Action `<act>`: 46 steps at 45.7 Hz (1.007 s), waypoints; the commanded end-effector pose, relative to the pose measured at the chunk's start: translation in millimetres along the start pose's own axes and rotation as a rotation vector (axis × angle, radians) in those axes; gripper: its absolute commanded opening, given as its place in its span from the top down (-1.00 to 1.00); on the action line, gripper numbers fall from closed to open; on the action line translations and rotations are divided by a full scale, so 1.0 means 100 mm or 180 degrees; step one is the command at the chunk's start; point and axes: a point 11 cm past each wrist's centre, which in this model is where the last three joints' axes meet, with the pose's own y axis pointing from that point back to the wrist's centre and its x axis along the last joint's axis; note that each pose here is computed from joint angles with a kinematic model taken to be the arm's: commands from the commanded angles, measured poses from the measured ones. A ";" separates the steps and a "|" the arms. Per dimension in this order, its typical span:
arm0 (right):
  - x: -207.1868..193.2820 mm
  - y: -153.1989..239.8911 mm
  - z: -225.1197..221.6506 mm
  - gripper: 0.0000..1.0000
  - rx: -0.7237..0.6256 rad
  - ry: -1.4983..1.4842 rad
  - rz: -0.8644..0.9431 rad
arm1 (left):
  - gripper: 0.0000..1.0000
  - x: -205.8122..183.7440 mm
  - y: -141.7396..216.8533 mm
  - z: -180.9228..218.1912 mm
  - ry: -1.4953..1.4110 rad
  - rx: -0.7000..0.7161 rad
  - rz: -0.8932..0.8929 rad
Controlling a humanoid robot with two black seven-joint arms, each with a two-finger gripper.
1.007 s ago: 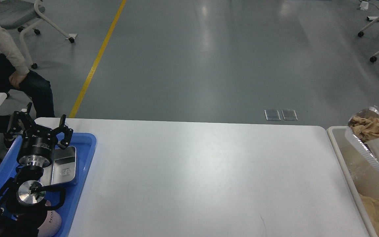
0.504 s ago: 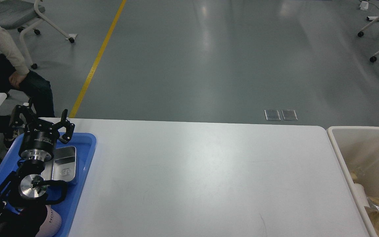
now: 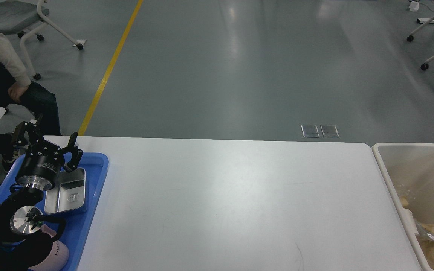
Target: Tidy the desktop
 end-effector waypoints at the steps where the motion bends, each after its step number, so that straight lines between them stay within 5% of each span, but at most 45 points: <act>1: -0.27 0.03 0.39 -1.00 -0.0216 -0.0032 -0.0195 | -0.93 0.00 0.01 -0.01 -0.0004 0.0021 -0.0010; 13: -1.28 0.08 0.06 -1.00 -0.0005 -0.0671 -0.1136 | -0.93 -0.05 -0.02 0.00 0.0107 -0.0035 -0.0026; 18: -1.55 0.27 0.46 -1.00 -0.0214 -0.1220 -0.1520 | -0.93 -0.10 -0.03 -0.04 0.0187 -0.0029 -0.0068; 33: -1.71 0.64 1.24 -1.00 -0.0379 -0.2616 -0.1469 | -0.93 -0.17 -0.04 -0.12 0.0784 -0.0157 -0.0032; 46: -1.65 0.59 1.13 -1.00 -0.0231 -0.2826 -0.1433 | -0.93 -0.21 -0.05 -0.20 0.1111 -0.0117 0.0016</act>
